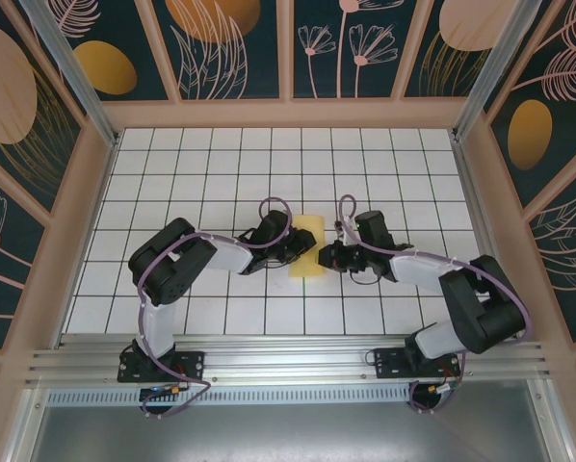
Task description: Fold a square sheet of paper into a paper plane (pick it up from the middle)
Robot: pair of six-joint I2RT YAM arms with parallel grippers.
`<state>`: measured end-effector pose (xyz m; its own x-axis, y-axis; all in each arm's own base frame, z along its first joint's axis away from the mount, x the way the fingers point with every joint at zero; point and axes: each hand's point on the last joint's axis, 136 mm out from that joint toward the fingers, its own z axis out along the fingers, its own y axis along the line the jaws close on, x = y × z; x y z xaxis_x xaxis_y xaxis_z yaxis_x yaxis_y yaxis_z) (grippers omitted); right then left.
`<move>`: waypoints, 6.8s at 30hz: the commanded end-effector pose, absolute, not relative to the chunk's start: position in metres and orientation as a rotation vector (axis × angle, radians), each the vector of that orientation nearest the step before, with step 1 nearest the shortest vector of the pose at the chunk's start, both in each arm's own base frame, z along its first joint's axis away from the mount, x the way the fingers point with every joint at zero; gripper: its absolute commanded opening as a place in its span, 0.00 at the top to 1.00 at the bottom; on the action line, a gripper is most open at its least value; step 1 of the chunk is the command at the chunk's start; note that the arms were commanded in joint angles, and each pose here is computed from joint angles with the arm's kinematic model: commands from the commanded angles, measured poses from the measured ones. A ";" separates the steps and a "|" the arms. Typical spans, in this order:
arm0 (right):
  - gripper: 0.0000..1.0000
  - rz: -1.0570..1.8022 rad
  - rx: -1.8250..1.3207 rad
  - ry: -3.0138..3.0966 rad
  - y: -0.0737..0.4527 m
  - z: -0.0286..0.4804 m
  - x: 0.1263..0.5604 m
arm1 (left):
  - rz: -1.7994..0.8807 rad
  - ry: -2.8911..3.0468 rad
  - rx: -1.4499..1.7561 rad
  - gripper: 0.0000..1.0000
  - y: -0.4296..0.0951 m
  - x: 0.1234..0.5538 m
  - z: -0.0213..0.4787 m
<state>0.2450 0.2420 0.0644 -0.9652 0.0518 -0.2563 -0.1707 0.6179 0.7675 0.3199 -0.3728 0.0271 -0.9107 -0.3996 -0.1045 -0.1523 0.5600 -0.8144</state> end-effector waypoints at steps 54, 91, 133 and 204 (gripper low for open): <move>0.88 0.922 0.039 2.882 0.191 0.001 0.193 | -1.158 2.639 -0.497 0.72 -0.357 0.304 -0.014; 0.87 0.943 0.126 2.883 0.204 -0.020 0.216 | -1.359 2.473 -0.313 0.63 -0.382 0.316 0.055; 0.91 0.915 0.144 2.888 0.199 -0.024 0.213 | -1.019 2.600 -0.434 0.67 -0.348 0.308 0.006; 0.91 0.883 0.105 2.868 0.207 -0.015 0.228 | -0.738 2.182 -0.069 0.02 -0.236 0.310 0.154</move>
